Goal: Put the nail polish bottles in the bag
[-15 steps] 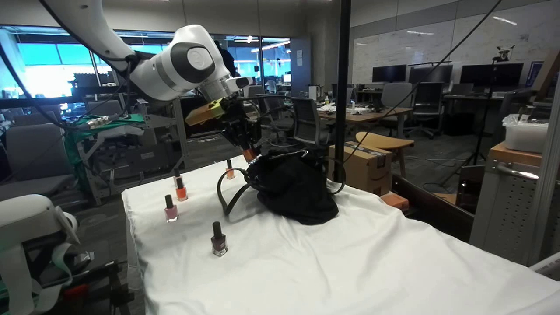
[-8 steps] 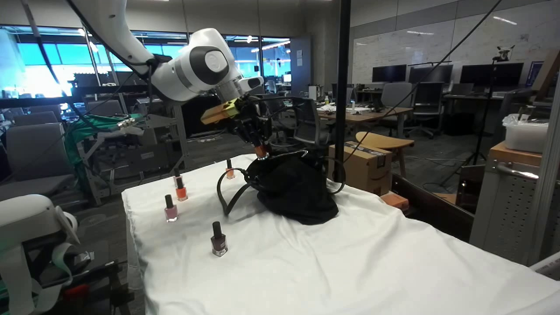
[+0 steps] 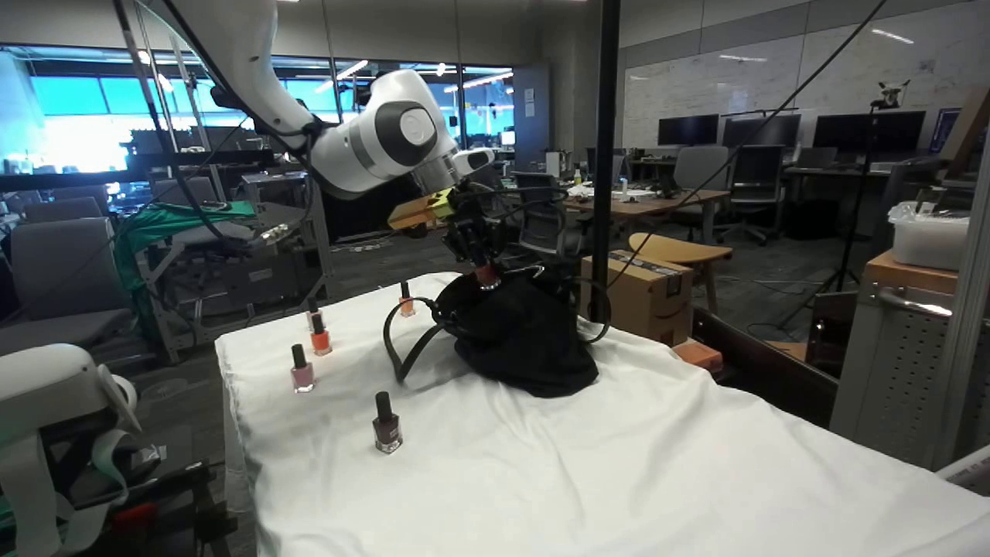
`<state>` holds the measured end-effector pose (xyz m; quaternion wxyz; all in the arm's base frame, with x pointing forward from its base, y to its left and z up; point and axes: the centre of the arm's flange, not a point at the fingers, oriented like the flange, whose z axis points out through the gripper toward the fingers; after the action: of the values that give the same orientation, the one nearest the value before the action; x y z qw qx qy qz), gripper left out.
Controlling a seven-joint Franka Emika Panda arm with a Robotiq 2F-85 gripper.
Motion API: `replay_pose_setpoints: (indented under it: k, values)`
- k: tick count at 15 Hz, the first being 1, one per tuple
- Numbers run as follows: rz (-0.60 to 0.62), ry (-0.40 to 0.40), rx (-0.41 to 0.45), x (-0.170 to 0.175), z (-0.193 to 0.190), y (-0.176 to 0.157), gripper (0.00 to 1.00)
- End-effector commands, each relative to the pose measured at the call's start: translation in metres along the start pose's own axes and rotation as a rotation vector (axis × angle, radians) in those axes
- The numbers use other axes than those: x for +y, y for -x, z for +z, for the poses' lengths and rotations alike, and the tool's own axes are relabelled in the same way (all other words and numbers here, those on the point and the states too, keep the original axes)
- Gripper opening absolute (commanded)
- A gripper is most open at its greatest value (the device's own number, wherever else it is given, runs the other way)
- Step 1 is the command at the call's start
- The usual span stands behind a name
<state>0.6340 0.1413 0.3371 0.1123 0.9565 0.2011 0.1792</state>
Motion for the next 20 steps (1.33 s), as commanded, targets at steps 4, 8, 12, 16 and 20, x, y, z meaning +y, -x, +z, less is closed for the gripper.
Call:
replay_pose_setpoints:
  k: [4, 8, 12, 16, 20]
  values:
    - [0.056, 0.017, 0.017, 0.023, 0.013, -0.03, 0.75]
    - [0.076, 0.009, 0.006, 0.026, 0.006, -0.019, 0.98]
    - [0.096, -0.029, -0.026, 0.014, -0.022, 0.018, 1.0]
    - [0.141, -0.072, -0.089, -0.006, -0.058, 0.069, 1.0]
    - [0.199, -0.124, -0.151, -0.013, -0.079, 0.124, 1.0]
